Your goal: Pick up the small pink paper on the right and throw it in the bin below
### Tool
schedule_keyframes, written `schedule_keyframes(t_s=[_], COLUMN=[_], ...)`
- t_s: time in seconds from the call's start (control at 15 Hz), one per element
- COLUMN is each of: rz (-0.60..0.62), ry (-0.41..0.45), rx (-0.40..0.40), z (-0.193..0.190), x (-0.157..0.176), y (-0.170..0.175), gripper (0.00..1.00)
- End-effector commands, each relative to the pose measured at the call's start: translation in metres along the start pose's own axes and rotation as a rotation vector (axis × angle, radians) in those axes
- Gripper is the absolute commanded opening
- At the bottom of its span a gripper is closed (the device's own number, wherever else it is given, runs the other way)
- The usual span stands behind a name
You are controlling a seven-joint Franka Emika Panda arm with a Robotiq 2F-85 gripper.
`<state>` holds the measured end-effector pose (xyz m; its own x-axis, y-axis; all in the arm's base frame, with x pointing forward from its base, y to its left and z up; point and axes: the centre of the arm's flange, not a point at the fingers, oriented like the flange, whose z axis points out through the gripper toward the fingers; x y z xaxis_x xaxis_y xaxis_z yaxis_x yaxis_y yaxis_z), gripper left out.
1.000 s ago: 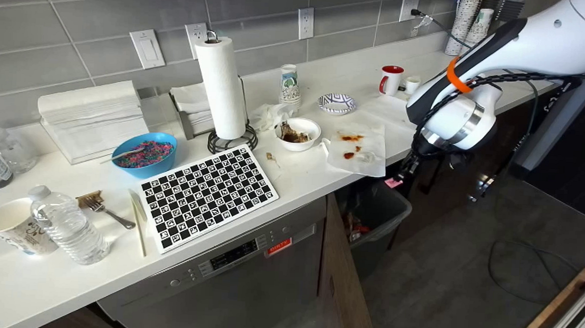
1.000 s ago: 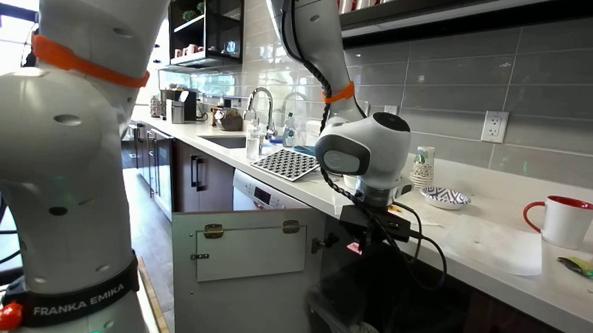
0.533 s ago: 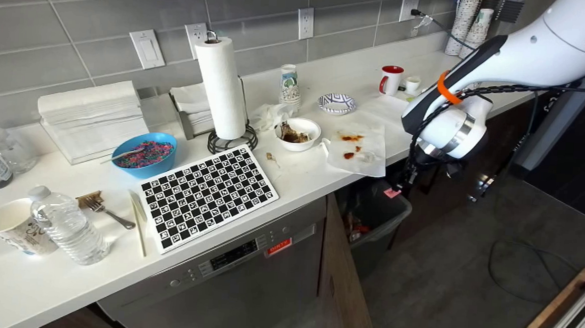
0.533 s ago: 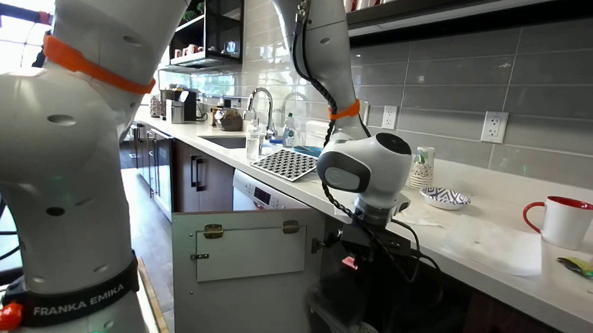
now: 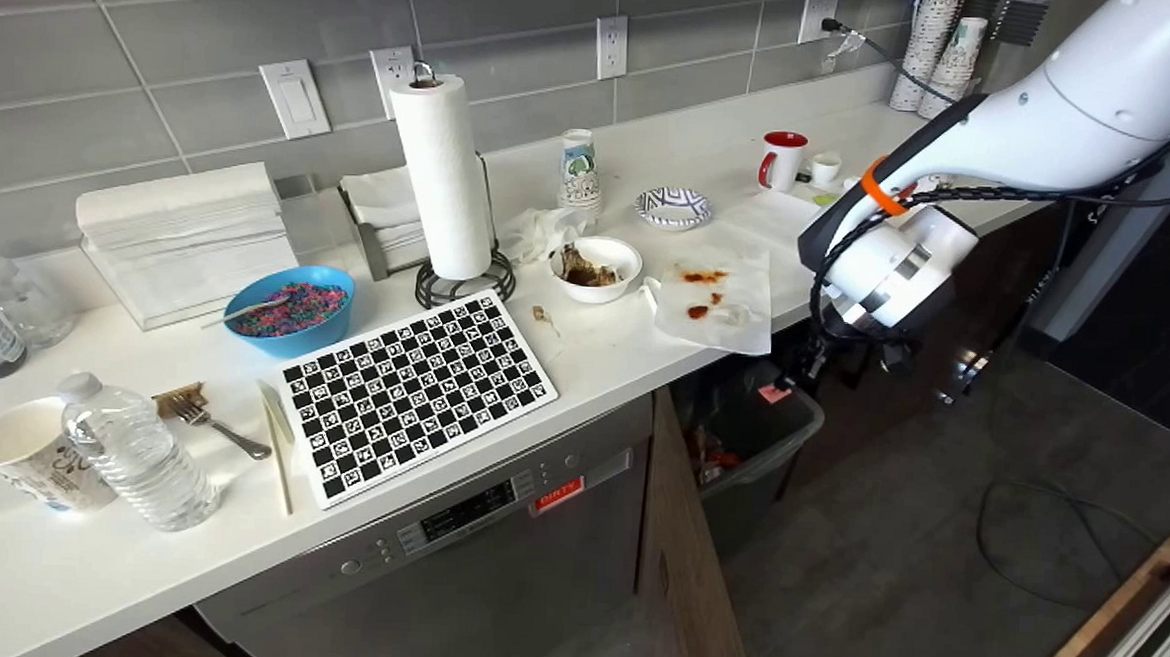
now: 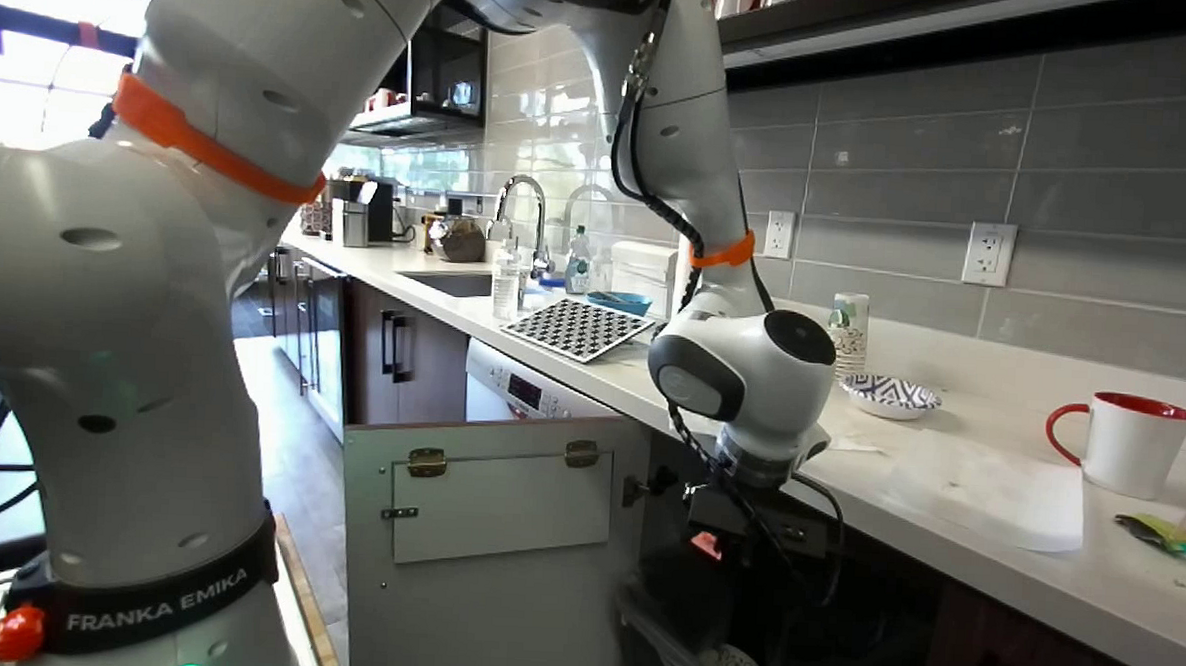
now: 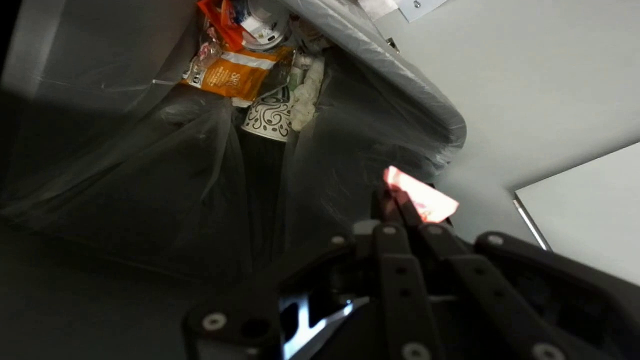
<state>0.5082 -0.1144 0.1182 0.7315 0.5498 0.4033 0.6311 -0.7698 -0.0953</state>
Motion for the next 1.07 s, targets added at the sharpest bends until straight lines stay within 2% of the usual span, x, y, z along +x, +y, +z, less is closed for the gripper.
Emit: schedule_keyframes(t_s=[0.0,0.13,0.2,0.53,0.73,1.0], rz=[0.022,0.056,0.036,0.050,0.044,0.050], ry=[0.033,0.036,0.025,0.027,0.079,0.134], rx=[-0.015,-0.005,0.013,0.015,0.024,0.027], z=[0.034,0.048,0.025,0.039,0.062,0.074], x=[-0.003,-0.002,0.001,0.000,0.004,0.007], y=[0.012,0.016,0.008,0.013,0.016,0.020], gripper=[0.01,0.01,0.03,0.01,0.01,0.01])
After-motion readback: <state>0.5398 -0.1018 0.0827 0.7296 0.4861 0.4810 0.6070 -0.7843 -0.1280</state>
